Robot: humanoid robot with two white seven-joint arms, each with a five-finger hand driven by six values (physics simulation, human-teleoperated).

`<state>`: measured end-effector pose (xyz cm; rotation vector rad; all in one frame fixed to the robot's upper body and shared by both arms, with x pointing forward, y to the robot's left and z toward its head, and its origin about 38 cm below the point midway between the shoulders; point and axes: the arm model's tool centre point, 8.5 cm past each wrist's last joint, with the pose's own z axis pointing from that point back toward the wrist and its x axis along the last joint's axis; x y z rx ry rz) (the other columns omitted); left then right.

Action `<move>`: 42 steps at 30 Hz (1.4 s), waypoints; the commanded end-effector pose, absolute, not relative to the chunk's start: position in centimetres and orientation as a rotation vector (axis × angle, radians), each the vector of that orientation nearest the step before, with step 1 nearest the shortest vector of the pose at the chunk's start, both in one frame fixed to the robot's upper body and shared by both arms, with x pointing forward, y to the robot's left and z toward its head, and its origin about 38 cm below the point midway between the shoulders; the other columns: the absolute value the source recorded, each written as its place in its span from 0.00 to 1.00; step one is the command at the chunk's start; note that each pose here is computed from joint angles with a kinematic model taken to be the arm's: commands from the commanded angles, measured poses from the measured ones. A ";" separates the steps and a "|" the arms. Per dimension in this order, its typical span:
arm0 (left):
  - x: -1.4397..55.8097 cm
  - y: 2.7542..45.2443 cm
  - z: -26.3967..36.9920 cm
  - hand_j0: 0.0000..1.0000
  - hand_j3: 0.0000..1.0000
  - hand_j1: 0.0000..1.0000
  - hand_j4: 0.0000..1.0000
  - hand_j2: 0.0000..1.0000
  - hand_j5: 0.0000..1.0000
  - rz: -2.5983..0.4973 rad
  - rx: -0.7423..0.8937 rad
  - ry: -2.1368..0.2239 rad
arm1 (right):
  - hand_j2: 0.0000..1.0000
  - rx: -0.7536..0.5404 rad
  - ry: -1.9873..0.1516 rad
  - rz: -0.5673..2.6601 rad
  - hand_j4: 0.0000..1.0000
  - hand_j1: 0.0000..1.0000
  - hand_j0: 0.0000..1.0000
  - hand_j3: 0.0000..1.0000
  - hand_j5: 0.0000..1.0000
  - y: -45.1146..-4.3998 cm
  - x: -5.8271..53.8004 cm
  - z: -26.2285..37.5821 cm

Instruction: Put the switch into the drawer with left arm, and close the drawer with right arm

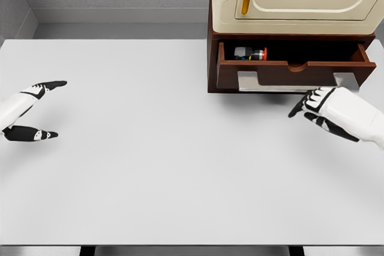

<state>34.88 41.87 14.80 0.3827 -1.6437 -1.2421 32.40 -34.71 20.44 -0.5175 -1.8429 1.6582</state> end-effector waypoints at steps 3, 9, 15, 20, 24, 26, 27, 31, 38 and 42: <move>34.9 41.9 14.9 1.00 1.00 1.00 1.00 1.00 1.00 -1.234 0.380 -1.649 | 0.54 -0.505 -1.856 1.628 0.54 0.54 0.54 0.54 0.54 -34.4 32.5 19.9; 34.9 41.9 14.9 1.00 1.00 1.00 1.00 1.00 1.00 -1.234 0.380 -1.650 | 0.54 -0.526 -1.861 1.599 0.54 0.54 0.54 0.54 0.54 -34.6 33.6 19.8; 34.9 41.6 15.2 1.00 1.00 1.00 1.00 1.00 1.00 -1.244 0.381 -1.660 | 0.55 -0.530 -1.868 1.570 0.55 0.55 0.55 0.55 0.55 -34.6 34.2 19.5; 34.9 41.2 15.0 1.00 1.00 1.00 1.00 1.00 1.00 -1.229 0.372 -1.671 | 0.55 -0.526 -1.864 1.565 0.55 0.55 0.55 0.55 0.55 -34.3 35.5 19.1; 34.9 41.2 14.9 1.00 1.00 1.00 1.00 1.00 1.00 -1.229 0.371 -1.670 | 0.55 -0.531 -1.882 1.552 0.55 0.55 0.55 0.55 0.55 -33.9 36.1 19.4; 34.9 41.1 15.0 1.00 1.00 1.00 1.00 1.00 1.00 -1.231 0.371 -1.673 | 0.55 -0.530 -1.891 1.548 0.55 0.55 0.55 0.55 0.55 -33.7 36.3 19.4; 34.9 41.1 15.1 1.00 1.00 1.00 1.00 1.00 1.00 -1.232 0.372 -1.675 | 0.55 -0.516 -1.887 1.558 0.55 0.55 0.55 0.55 0.55 -33.4 36.2 19.2; 34.9 41.0 15.0 1.00 1.00 1.00 1.00 1.00 1.00 -1.235 0.371 -1.673 | 0.55 -0.496 -1.886 1.565 0.55 0.55 0.55 0.55 0.55 -32.6 37.0 19.0; 34.9 41.0 15.0 1.00 1.00 1.00 1.00 1.00 1.00 -1.235 0.371 -1.673 | 0.55 -0.495 -1.881 1.550 0.55 0.55 0.55 0.55 0.55 -32.4 38.0 18.9; 34.9 40.7 15.3 1.00 1.00 1.00 1.00 1.00 1.00 -1.241 0.372 -1.684 | 0.55 -0.494 -1.875 1.546 0.55 0.55 0.55 0.55 0.55 -32.4 38.3 18.8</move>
